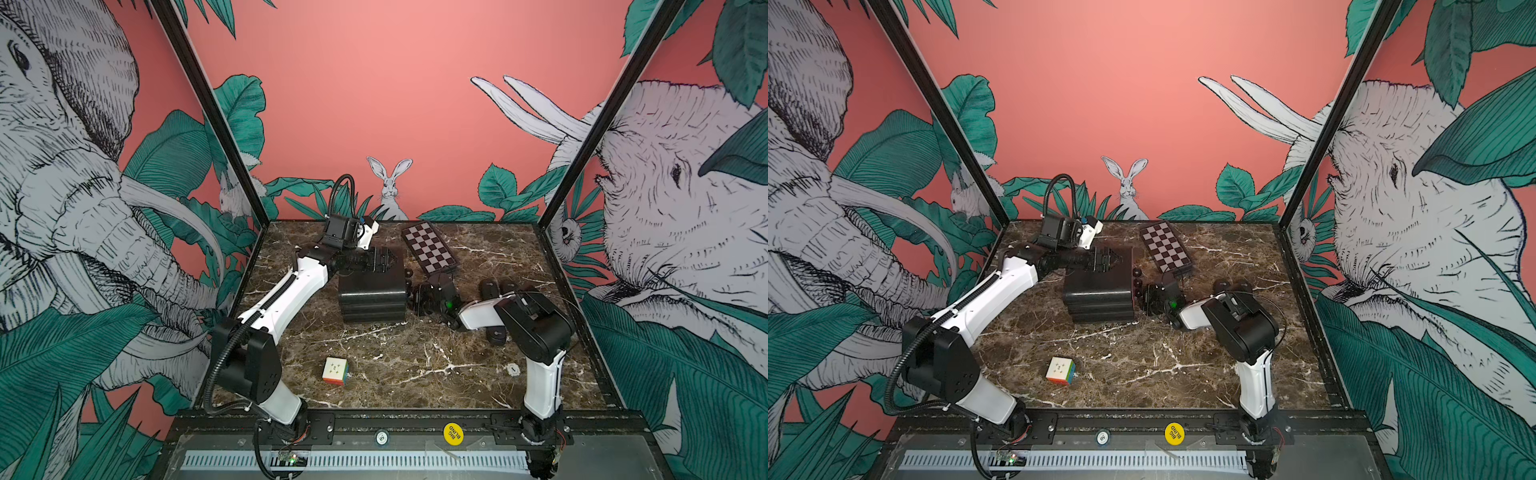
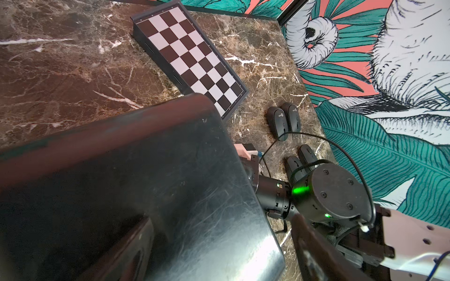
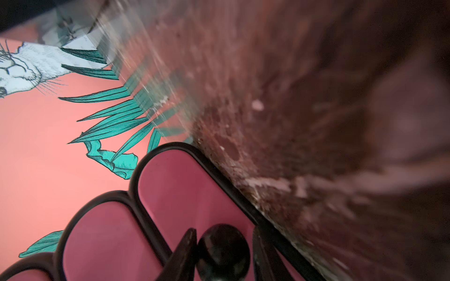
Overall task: Take the mice out of the drawer
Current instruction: Open the drawer in the storage box.
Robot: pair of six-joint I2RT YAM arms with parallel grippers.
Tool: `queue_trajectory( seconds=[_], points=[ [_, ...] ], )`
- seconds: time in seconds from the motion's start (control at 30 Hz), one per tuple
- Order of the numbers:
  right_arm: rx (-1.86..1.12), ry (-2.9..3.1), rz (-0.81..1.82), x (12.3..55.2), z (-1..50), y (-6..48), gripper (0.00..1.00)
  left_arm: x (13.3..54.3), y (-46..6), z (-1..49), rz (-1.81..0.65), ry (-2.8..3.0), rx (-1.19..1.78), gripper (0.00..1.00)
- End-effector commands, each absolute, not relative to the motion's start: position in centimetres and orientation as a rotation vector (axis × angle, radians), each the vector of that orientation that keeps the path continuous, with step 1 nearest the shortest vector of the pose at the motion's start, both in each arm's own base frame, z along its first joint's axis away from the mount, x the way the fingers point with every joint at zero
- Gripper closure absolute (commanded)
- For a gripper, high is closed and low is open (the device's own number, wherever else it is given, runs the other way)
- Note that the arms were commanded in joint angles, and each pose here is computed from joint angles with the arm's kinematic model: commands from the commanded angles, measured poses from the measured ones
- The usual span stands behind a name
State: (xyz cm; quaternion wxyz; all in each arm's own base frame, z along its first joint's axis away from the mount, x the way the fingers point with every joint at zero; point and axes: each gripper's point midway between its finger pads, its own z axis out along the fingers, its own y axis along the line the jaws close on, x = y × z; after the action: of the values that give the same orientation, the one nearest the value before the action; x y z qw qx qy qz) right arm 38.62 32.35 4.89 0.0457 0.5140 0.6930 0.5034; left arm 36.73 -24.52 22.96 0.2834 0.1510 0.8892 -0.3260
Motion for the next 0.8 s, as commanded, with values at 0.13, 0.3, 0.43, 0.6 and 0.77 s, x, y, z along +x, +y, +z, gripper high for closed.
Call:
queue_trajectory(
  seconds=[0.13,0.3,0.43,0.6,0.77],
  points=[
    [1.720,1.997,1.671,39.3,6.6,33.6,0.68,34.2,-23.0,18.5,-0.813,2.583,0.349,0.09],
    [1.753,1.942,1.655,39.0,6.3,32.5,0.71,34.3,-23.0,18.5,-0.808,2.579,0.353,0.09],
    [1.779,1.885,1.644,38.8,5.9,31.3,0.71,34.3,-23.0,18.5,-0.807,2.583,0.354,0.09],
    [1.775,1.867,1.610,39.1,6.0,29.9,0.71,34.2,-22.9,18.4,-0.805,2.586,0.357,0.09],
    [1.795,1.829,1.566,39.3,5.8,27.2,0.71,34.2,-22.8,18.4,-0.798,2.589,0.356,0.09]
  ],
)
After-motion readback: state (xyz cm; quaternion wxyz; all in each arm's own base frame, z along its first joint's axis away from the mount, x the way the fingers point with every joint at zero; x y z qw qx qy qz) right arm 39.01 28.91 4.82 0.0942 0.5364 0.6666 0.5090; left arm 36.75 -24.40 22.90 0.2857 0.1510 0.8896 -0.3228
